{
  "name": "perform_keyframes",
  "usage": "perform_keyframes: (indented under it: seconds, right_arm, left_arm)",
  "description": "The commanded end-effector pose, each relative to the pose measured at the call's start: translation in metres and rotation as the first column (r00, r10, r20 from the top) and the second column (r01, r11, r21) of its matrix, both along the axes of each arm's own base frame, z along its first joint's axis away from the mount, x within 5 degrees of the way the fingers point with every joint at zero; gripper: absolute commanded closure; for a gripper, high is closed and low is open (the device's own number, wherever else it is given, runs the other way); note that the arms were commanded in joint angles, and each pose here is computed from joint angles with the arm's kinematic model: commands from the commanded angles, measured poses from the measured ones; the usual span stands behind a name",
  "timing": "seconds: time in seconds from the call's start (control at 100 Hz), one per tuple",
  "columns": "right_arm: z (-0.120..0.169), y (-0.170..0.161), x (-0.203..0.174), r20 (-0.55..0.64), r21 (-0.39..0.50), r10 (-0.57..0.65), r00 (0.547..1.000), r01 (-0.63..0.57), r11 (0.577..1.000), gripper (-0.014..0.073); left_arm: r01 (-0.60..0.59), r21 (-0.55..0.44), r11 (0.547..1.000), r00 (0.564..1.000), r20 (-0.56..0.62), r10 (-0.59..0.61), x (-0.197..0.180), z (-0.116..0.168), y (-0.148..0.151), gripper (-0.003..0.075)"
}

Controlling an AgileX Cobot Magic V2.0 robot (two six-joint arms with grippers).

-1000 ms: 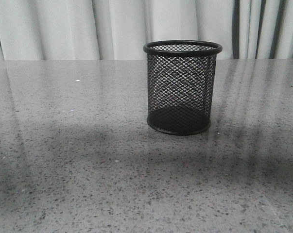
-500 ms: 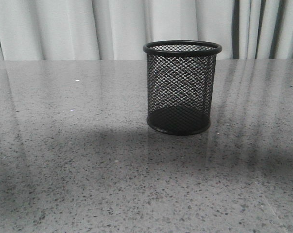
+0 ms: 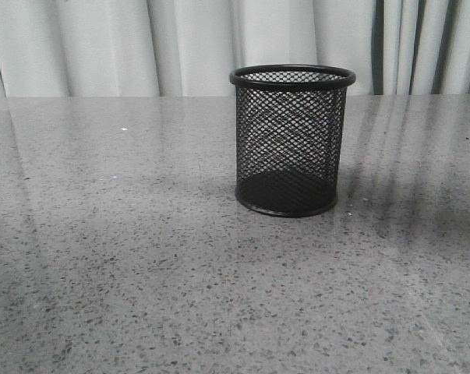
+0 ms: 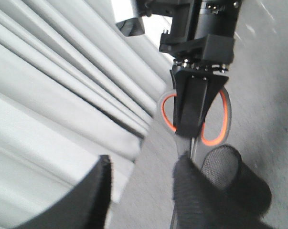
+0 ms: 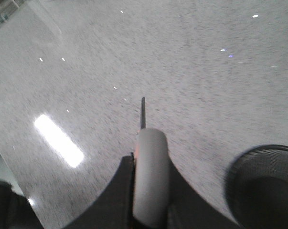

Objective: Put scissors into bucket

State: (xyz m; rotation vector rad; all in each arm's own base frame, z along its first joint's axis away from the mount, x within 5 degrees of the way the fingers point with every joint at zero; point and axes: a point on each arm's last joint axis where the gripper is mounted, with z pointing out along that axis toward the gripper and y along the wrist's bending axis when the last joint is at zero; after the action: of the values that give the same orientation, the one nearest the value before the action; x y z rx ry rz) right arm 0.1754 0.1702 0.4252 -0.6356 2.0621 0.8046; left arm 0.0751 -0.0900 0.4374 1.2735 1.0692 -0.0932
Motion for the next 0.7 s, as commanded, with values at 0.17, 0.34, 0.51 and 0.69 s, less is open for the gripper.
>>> perform_keyframes:
  seconds: [0.17, 0.34, 0.51, 0.69]
  right_arm:
    - [0.048, -0.035, -0.008, -0.078, -0.304, -0.04, 0.996, 0.015, 0.953, 0.0664]
    - [0.038, -0.032, 0.011, -0.09, -0.389, -0.114, 0.989, 0.07, 0.919, 0.0664]
    - [0.021, -0.024, 0.032, -0.107, -0.465, -0.143, 0.984, 0.078, 0.882, 0.0664]
    - [0.002, -0.015, 0.056, -0.097, -0.549, -0.179, 0.979, 0.098, 0.83, 0.0664]
  left_arm:
    - [0.028, -0.113, 0.993, 0.998, 0.058, -0.021, -0.027, 0.018, 0.019, 0.074]
    - [0.029, -0.099, 0.995, 0.999, 0.043, -0.025, -0.025, 0.013, 0.017, 0.074]
    - [0.03, -0.086, 0.996, 0.999, 0.015, -0.029, -0.023, 0.005, 0.015, 0.074]
    - [0.039, -0.081, 0.996, 0.999, -0.005, -0.039, -0.023, 0.002, 0.014, 0.074]
